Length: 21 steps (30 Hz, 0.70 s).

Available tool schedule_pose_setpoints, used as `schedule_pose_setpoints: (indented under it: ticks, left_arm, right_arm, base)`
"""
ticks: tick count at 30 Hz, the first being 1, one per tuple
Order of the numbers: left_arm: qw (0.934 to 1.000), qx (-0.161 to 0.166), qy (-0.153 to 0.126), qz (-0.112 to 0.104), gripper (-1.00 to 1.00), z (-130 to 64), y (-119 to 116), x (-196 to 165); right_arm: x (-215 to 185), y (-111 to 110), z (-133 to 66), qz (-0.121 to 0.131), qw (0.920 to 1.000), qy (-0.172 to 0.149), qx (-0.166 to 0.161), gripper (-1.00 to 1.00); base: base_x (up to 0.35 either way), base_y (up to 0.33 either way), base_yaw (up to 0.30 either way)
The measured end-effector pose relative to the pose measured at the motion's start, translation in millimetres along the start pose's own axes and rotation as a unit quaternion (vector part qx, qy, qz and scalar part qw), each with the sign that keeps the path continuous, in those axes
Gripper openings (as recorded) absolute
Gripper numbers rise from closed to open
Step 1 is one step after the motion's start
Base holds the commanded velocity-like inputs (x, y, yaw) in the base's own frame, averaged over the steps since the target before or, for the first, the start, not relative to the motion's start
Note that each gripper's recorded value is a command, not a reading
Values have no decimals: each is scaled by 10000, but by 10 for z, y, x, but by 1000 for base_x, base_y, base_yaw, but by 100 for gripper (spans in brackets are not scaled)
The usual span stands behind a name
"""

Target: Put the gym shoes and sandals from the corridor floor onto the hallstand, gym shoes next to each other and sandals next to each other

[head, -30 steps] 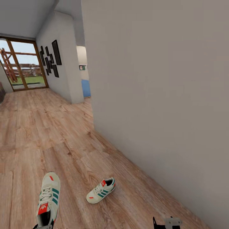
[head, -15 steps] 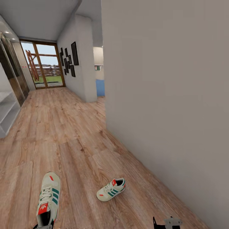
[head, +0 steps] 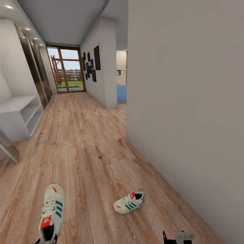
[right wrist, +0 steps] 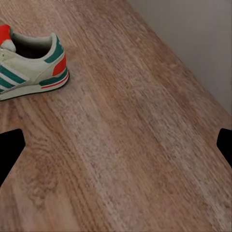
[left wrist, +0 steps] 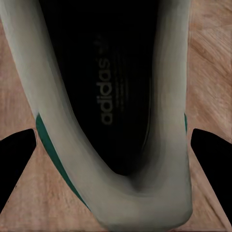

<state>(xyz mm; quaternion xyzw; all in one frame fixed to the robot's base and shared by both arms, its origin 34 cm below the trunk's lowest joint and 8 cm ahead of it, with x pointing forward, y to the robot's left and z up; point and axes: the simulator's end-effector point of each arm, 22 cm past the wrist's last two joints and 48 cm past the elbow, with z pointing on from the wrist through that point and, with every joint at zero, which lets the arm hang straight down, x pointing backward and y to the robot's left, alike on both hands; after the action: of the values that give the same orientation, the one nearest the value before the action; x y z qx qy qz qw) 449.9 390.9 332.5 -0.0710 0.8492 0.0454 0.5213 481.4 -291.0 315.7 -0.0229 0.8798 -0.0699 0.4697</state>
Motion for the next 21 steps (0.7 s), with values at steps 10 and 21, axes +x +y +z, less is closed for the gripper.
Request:
schedule_pose_setpoints:
  ticks: [10, 21]
  left_arm:
    - [10000, -2, 3, -2, -100, 1, 1, 0]
    - [10000, 3, 7, 2, -100, 1, -2, 2]
  right_arm:
    - [1, 0, 0, 0, 10000, 1, 0, 100]
    - [1, 0, 0, 0, 10000, 1, 0, 100]
  base:
    - [0, 0, 278]
    - [0, 0, 278]
